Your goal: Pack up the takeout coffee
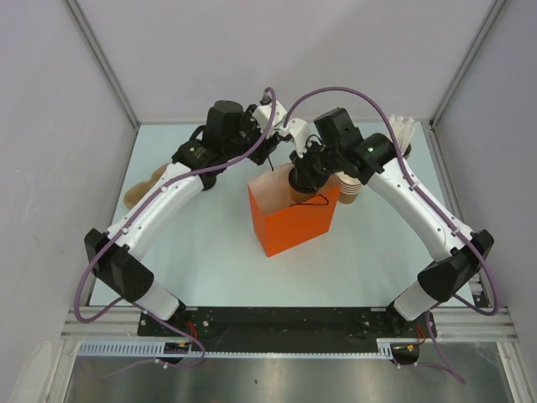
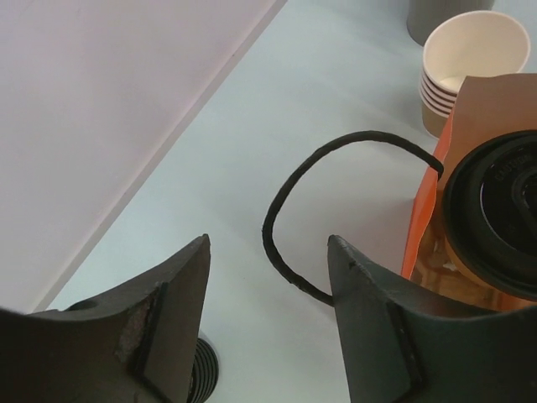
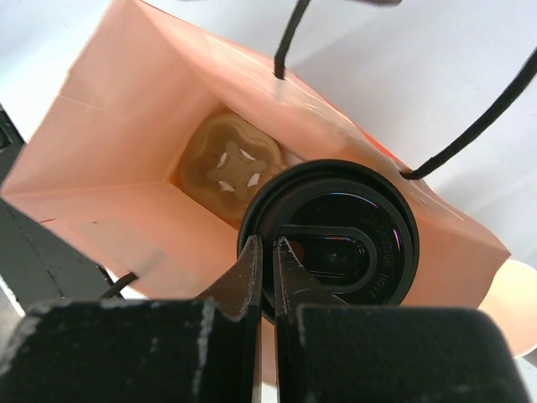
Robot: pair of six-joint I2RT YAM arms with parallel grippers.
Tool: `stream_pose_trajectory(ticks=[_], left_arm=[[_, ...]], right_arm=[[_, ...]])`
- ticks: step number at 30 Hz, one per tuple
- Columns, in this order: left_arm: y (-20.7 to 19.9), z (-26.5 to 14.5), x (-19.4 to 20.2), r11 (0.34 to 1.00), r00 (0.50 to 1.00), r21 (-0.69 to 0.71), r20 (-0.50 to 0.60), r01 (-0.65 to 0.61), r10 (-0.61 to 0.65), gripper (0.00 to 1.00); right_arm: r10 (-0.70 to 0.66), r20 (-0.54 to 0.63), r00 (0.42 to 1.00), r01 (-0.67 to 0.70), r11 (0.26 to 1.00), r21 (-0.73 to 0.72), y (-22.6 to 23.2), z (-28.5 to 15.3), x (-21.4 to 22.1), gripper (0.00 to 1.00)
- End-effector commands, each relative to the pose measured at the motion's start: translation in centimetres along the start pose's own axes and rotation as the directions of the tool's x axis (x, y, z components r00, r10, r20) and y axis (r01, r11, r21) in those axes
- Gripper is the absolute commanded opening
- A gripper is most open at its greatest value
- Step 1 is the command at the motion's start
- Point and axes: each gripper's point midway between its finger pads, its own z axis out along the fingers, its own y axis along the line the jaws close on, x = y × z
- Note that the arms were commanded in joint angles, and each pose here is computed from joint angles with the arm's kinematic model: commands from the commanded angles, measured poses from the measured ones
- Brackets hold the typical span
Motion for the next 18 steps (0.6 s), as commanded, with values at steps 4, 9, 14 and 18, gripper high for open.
stream_pose_trajectory(ticks=[4,9,14,18], left_arm=[[1.8,0.0,-1.6,0.996,0.998,-0.075,0.054,0.039,-0.035,0.53],[2.2,0.4,-1.0,0.994,0.998,-0.1,0.035,0.052,-0.048,0.48],[2.4,0.8,-0.7,0.992,0.998,-0.112,0.03,0.066,-0.063,0.46],[2.7,1.1,-0.4,0.988,0.997,-0.136,0.018,0.074,-0.072,0.42]], right_arm=[[-0.019,-0.025,0.999,0.02,0.999,0.028,-1.0,1.2,0.5,0.0],[-0.016,-0.038,0.999,0.017,1.0,0.025,-1.5,1.7,1.3,0.0],[-0.015,-0.051,0.999,0.016,1.0,0.017,-2.0,1.9,2.1,0.0],[-0.006,-0.077,0.997,0.006,1.0,0.011,-2.4,2.3,2.8,0.0]])
